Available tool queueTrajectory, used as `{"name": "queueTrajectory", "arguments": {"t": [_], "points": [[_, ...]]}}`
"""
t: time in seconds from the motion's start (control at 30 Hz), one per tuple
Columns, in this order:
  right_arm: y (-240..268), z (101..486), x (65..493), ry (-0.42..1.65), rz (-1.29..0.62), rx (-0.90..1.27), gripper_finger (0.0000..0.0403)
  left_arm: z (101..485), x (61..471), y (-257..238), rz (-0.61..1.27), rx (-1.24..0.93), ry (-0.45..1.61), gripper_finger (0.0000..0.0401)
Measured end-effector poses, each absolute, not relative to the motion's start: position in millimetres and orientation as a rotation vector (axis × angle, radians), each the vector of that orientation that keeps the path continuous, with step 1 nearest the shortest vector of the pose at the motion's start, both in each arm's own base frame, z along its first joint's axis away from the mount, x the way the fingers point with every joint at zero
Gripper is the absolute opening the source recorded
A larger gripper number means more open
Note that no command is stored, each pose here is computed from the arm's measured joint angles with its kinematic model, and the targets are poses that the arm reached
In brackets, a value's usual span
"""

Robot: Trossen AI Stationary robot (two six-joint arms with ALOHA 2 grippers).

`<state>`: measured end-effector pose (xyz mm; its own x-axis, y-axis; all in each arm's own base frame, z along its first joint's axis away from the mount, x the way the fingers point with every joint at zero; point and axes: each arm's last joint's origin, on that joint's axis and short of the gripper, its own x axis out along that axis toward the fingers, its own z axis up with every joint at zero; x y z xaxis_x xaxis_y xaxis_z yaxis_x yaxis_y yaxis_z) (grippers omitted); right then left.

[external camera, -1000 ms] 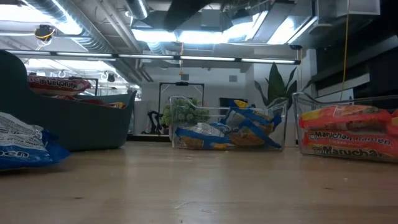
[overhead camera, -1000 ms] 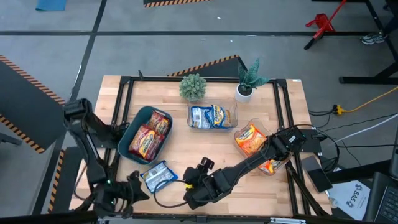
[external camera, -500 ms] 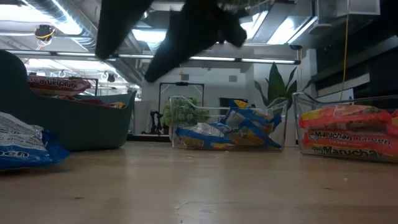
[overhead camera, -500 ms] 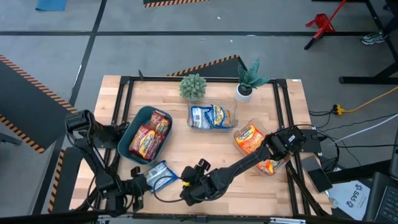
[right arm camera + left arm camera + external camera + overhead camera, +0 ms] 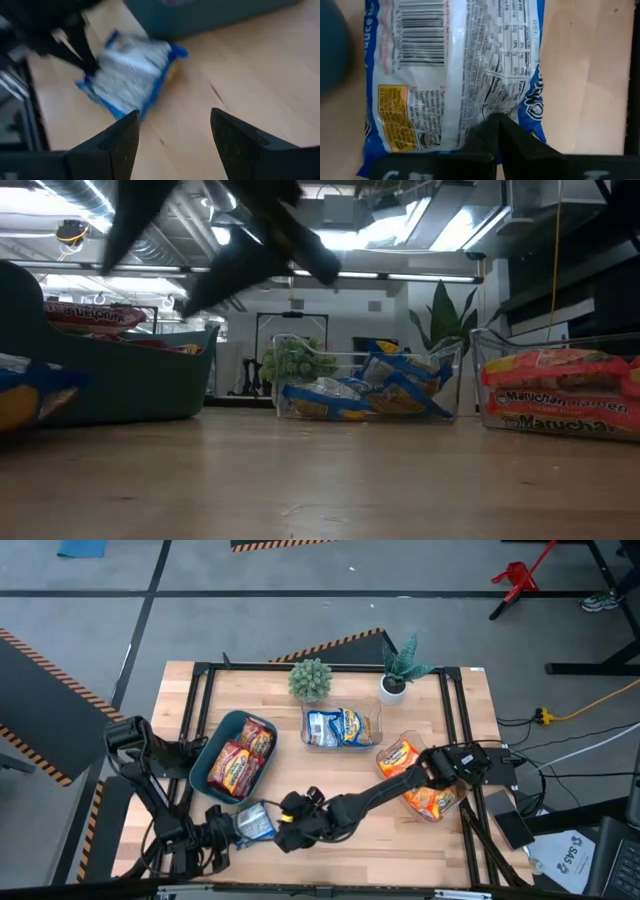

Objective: Sort Maruchan noodles
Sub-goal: Stack the blue noodle pack on top of the blue noodle pack in the left transparent bin

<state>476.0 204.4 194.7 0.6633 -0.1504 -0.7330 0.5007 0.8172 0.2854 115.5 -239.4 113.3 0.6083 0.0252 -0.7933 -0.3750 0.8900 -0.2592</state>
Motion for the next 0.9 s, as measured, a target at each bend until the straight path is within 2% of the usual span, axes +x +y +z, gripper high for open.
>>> {"name": "queueTrajectory", "arguments": {"t": [0.33,0.53,0.73,0.9], "points": [[194,195,490,0.639,-0.424,0.621,0.0225,106,114,-235,0.224,-0.477,0.866,0.0000],[193,164,510,0.637,-0.319,0.710,0.0229,106,114,-235,0.225,-0.475,0.871,0.0000],[186,143,514,0.667,-0.360,0.718,0.0278,105,114,-235,0.223,-0.470,0.872,0.0000],[186,143,521,0.639,-0.293,0.780,0.0321,105,115,-235,0.225,-0.468,0.869,0.0000]]}}
